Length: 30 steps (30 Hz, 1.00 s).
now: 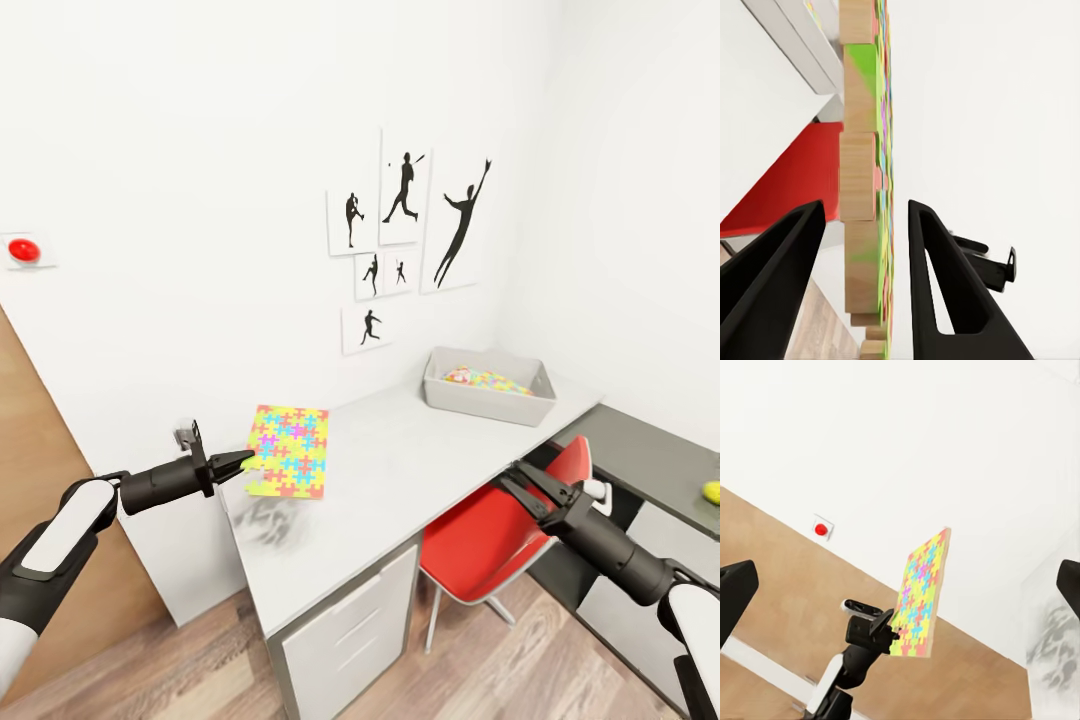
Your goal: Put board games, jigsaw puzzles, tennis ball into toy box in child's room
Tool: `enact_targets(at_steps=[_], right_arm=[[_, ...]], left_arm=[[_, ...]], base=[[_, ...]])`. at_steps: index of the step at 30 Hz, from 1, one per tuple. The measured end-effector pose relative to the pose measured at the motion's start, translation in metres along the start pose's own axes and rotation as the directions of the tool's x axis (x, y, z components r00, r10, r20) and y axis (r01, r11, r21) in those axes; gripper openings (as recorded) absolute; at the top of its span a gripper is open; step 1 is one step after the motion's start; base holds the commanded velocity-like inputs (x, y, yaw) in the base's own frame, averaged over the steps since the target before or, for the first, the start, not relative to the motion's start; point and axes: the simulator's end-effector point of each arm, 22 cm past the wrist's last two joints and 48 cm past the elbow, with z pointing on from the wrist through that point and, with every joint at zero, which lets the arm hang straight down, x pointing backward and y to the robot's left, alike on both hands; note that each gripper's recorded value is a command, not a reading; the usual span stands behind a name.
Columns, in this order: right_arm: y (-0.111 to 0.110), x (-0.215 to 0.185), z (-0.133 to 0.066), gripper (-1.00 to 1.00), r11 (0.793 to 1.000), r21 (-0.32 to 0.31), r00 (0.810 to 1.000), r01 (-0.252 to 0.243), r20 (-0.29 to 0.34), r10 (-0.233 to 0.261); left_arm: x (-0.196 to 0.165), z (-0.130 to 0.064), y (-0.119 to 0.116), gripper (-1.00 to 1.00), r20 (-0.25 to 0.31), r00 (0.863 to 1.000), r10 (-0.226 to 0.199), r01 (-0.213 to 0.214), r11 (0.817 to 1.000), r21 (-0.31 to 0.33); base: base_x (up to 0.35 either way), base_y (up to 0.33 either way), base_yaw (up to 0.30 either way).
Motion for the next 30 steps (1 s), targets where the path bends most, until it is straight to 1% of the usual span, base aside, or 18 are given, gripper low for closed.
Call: enact_targets(at_steps=[6,30], right_arm=[[0.014,-0.004,-0.001,1.00,1.000,-0.023,1.000,0.007,0.002,-0.007],[0.054,-0.013,-0.002,1.00,0.998,-0.050,1.000,0.030,0.010,-0.030]], left_arm=[[-0.001,-0.001,-0.011,-1.00,0.001,1.000,0.007,-0.007,1.000,0.004],[-0.003,-0.010,-0.054,-1.00,0.009,0.999,0.037,-0.037,0.999,0.020]], base=[[0.000,0.000,-0.167],[0.000,0.000,-0.167]])
